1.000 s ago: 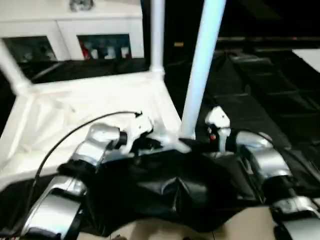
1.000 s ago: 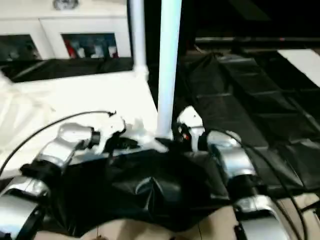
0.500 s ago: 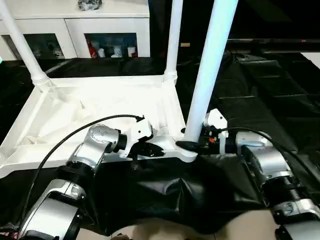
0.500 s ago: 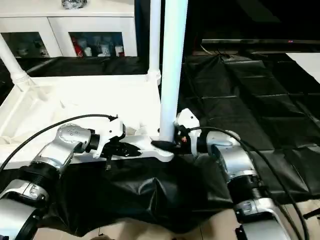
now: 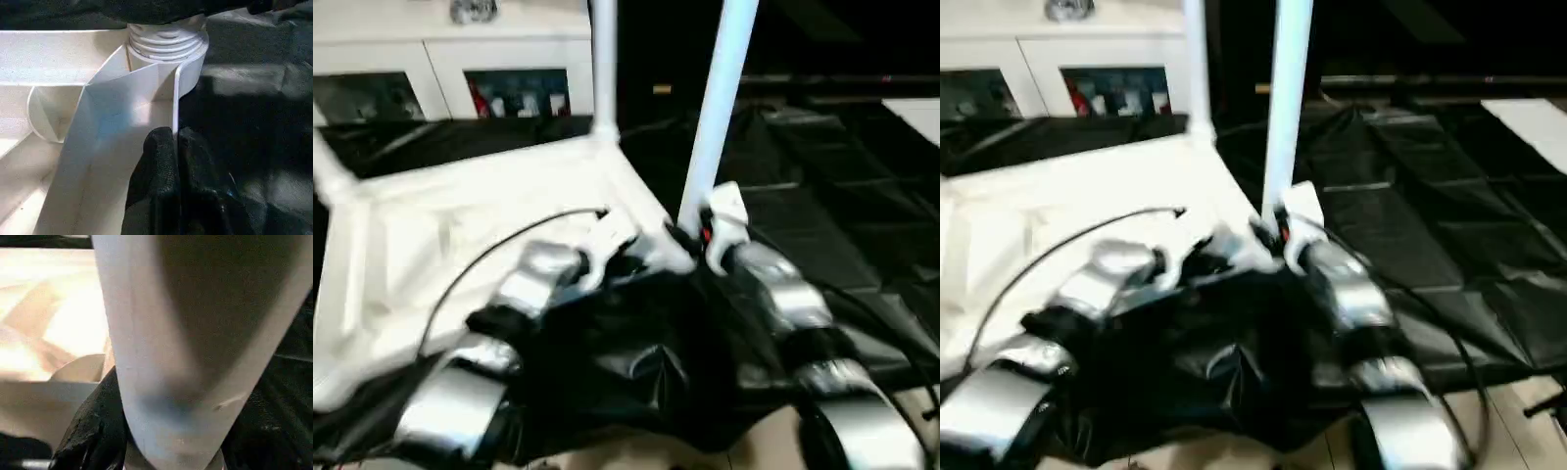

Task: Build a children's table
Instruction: Rotate leg to tighten

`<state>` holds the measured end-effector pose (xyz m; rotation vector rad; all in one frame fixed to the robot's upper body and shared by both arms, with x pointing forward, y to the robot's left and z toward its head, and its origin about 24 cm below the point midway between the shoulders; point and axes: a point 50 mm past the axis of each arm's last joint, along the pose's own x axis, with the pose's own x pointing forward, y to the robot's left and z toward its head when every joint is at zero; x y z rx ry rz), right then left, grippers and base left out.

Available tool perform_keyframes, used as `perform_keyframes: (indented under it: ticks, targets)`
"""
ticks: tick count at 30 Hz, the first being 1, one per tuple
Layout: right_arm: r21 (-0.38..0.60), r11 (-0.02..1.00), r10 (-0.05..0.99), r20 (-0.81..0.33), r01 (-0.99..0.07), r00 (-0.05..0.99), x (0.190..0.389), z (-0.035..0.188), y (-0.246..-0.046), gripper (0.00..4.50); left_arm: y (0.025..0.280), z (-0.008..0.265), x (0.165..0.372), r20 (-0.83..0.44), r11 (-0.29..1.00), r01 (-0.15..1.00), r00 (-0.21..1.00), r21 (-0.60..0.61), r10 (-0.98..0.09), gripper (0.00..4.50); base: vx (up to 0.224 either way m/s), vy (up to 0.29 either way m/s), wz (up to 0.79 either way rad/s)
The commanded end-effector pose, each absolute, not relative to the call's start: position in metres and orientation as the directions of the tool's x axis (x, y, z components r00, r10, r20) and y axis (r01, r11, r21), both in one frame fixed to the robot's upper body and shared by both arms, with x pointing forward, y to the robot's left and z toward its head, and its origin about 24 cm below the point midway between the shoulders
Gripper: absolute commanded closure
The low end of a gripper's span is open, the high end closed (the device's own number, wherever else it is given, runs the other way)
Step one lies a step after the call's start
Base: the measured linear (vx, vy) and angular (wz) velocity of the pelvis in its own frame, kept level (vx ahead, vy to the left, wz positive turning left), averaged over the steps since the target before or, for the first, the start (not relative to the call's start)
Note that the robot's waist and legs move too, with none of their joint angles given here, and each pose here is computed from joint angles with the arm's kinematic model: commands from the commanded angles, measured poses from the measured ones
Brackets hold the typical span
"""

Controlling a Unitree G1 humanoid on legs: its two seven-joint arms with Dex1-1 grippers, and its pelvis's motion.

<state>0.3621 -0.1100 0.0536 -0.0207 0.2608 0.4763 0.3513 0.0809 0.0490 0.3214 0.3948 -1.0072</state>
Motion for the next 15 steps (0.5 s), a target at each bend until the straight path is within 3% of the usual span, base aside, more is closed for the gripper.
perform_keyframes:
  ticks: [1,3,5,9,15]
  targets:
    - [0.165,0.803,0.593,-0.324,-0.573,0.737,0.343,0.027,-0.067,2.16,0.051,0.078,0.358,-0.324,0.478,0.87,0.49,0.119,-0.809,4.5,0.0,0.0,0.0]
    - [0.212,0.769,0.639,-0.283,-0.603,0.716,0.344,0.033,-0.061,1.81,0.052,0.077,0.356,-0.328,0.444,0.886,0.462,0.132,-0.824,4.5,0.0,0.0,0.0]
    - [0.215,0.763,0.646,-0.275,-0.61,0.712,0.344,0.034,-0.06,1.75,0.052,0.076,0.355,-0.33,0.432,0.892,0.452,0.135,-0.829,4.5,0.0,0.0,0.0]
    - [0.159,0.703,0.706,-0.27,-0.693,0.655,0.342,0.037,-0.063,1.32,0.059,0.073,0.35,-0.337,0.371,0.92,0.392,0.127,-0.856,4.5,0.0,0.0,0.0]
    - [0.091,0.505,0.844,-0.26,-0.858,0.469,0.328,0.04,-0.078,1.32,0.073,0.069,0.341,-0.349,0.278,0.954,0.3,0.112,-0.888,4.5,0.0,0.0,0.0]
